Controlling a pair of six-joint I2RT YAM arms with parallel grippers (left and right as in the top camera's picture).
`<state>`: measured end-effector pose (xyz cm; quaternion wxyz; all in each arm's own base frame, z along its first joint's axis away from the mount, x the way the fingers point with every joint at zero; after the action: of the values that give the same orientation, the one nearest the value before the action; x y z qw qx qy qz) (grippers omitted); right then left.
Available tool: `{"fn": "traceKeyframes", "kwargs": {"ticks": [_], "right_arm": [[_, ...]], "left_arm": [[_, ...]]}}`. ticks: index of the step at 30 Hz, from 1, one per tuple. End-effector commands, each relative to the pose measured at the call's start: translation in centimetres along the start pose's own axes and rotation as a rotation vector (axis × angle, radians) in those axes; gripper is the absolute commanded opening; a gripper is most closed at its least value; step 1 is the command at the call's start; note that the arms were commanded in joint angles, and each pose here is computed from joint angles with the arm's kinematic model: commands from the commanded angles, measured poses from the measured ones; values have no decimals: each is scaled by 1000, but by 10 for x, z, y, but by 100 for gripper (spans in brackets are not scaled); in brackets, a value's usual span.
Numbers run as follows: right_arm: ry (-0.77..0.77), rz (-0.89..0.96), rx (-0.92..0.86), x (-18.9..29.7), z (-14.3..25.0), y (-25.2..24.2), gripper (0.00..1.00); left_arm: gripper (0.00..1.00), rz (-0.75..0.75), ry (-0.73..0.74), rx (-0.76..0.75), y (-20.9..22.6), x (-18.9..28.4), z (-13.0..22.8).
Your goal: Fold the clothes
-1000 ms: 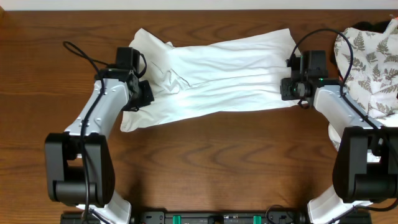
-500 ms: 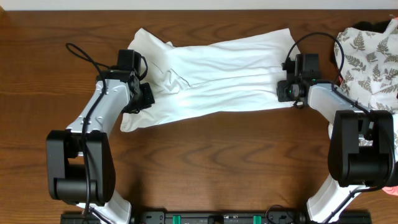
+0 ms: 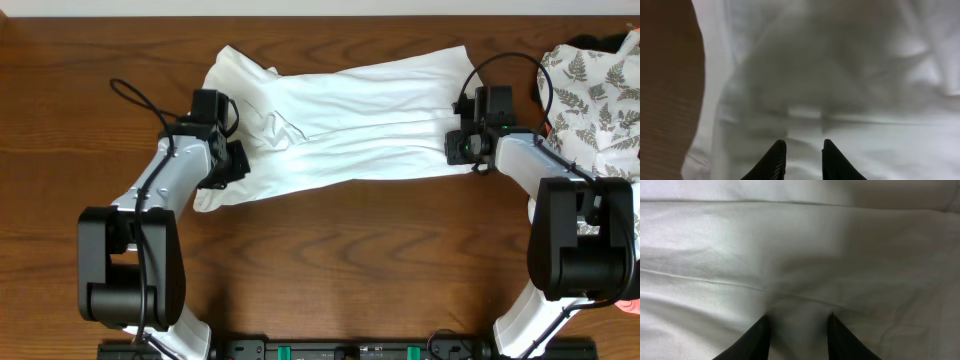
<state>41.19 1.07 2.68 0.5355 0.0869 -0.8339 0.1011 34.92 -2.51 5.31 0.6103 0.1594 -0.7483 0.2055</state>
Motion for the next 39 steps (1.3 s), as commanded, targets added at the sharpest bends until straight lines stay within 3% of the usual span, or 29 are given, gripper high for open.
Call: {"fn": "traceKeyframes", "kwargs": {"ticks": [1, 24, 39], "right_arm": [[38, -15, 12, -8, 8, 4, 36], [262, -39, -21, -1, 56, 12, 36], [400, -66, -115, 9, 83, 21, 40]], "left_arm": [[26, -16, 19, 20, 7, -10, 8], [26, -202, 117, 21, 48, -18, 43], [26, -340, 285, 4, 83, -17, 91]]}}
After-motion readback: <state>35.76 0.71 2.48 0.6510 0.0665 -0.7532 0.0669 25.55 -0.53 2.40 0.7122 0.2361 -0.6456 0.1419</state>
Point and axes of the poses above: each gripper's point midway between its finger pads, its own x axis back along the fingers, its own y axis along the line the jaws close on, z = x × y, the point moved 3 cm from there along x, back along the fingers, and after that the axes turned 11 degrees about x, right-handed, at the moved point
